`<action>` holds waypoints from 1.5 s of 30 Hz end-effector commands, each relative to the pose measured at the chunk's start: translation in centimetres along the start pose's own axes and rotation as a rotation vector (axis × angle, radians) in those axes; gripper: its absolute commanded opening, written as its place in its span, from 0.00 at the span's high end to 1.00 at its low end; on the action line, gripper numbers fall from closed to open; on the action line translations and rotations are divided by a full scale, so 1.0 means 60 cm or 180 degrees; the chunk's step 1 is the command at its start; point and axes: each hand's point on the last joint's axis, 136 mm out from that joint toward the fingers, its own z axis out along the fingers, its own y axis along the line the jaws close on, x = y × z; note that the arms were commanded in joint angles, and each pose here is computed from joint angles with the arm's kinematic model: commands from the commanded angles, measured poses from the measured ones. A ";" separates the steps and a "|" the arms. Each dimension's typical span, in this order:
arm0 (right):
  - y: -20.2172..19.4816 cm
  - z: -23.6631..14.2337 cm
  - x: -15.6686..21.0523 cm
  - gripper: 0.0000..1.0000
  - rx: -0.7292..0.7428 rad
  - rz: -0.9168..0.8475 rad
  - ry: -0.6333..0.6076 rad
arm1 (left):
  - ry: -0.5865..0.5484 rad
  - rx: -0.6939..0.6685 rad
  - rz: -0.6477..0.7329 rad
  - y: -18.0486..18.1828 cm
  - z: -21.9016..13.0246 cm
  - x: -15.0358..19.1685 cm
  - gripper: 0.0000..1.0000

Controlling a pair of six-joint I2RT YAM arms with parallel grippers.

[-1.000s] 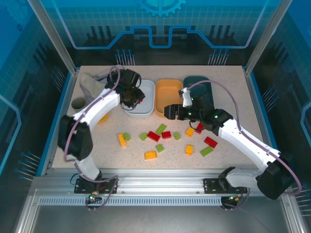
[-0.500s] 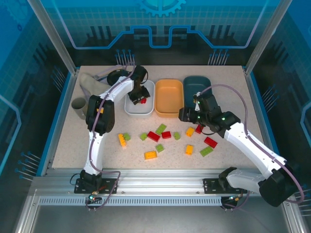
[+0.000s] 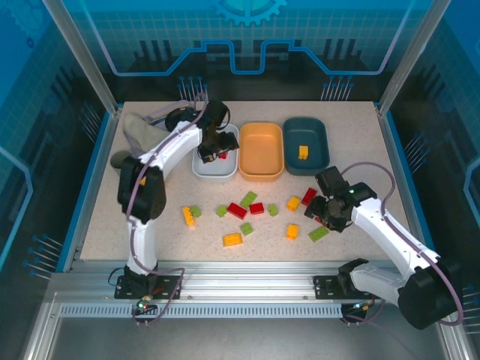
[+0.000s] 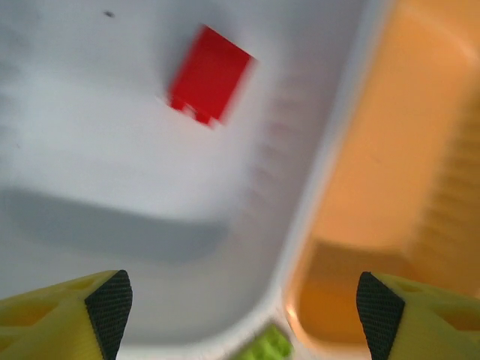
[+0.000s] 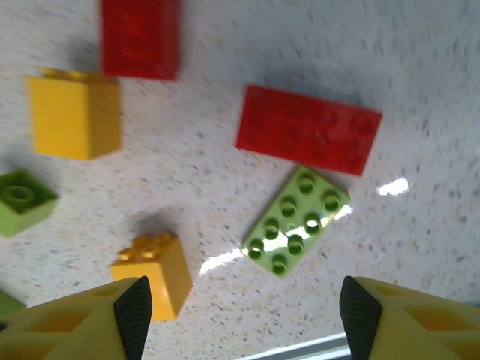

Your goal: Sort the legos into containers by color

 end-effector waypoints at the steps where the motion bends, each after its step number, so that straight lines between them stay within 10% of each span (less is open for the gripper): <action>1: -0.017 0.022 0.016 0.30 0.0043 0.0581 0.0108 | -0.0132 0.0547 0.0532 -0.068 -0.075 0.060 0.17; 13: -0.029 0.084 0.015 0.34 0.0023 0.1097 0.0184 | 0.0239 0.1607 0.1276 -0.077 -0.146 0.295 0.14; 45: -0.009 0.105 0.012 0.73 0.0201 0.1072 0.0550 | 0.0106 0.1579 0.1364 -0.103 -0.160 0.330 0.15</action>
